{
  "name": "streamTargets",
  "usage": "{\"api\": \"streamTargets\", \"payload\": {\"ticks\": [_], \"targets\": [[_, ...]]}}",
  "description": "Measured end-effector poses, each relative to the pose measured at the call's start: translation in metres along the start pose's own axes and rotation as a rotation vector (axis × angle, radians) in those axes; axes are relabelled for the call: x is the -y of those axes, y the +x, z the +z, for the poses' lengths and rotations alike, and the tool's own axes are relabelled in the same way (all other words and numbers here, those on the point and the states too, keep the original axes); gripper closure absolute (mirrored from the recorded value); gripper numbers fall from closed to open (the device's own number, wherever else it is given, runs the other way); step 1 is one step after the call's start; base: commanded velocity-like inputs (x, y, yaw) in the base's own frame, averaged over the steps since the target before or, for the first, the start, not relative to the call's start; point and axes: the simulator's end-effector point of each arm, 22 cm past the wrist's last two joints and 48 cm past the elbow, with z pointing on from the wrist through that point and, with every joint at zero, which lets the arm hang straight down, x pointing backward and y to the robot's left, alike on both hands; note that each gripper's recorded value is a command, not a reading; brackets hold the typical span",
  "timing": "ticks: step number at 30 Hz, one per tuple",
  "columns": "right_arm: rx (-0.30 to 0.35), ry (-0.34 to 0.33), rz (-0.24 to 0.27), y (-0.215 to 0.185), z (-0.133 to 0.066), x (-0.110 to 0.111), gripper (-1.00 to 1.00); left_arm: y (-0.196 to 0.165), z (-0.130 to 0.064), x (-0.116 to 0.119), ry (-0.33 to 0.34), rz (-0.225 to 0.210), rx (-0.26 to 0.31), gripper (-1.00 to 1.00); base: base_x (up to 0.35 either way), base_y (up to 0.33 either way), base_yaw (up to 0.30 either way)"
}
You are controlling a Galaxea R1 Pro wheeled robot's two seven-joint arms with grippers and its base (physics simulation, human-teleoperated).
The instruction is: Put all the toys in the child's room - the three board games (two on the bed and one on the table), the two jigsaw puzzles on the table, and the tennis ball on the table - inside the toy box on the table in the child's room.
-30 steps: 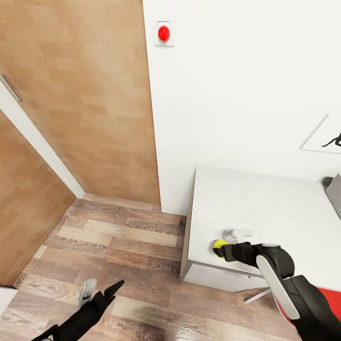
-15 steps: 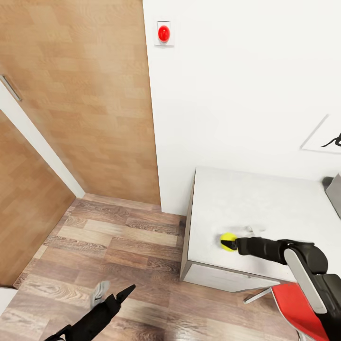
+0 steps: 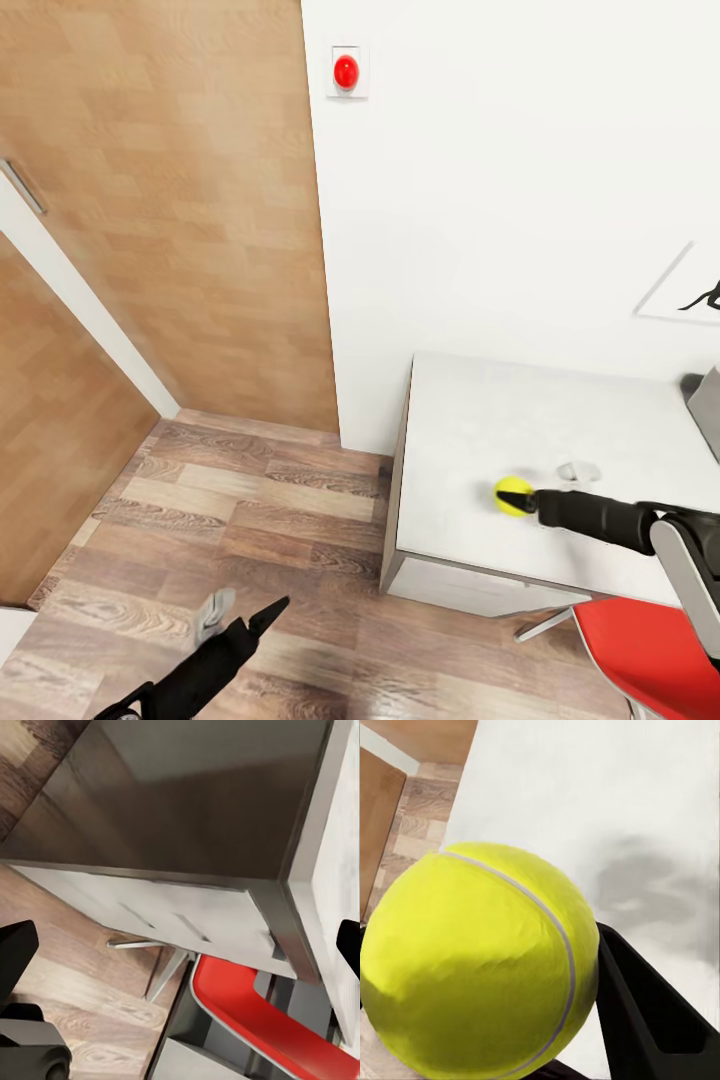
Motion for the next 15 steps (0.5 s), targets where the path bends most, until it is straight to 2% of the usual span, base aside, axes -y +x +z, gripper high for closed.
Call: {"api": "streamTargets", "payload": {"ticks": [8,15], "targets": [[0.056,0.038,0.018,-0.019,-0.021,0.021,1.00,-0.007,-0.001,0.022,0.041,0.020,0.011,-1.00,0.000,0.000,0.000],[0.072,0.049,0.015,-0.025,-0.029,0.024,1.00,-0.011,-0.003,0.035,0.067,0.034,0.018,-1.00,0.000,0.000,0.000]]}}
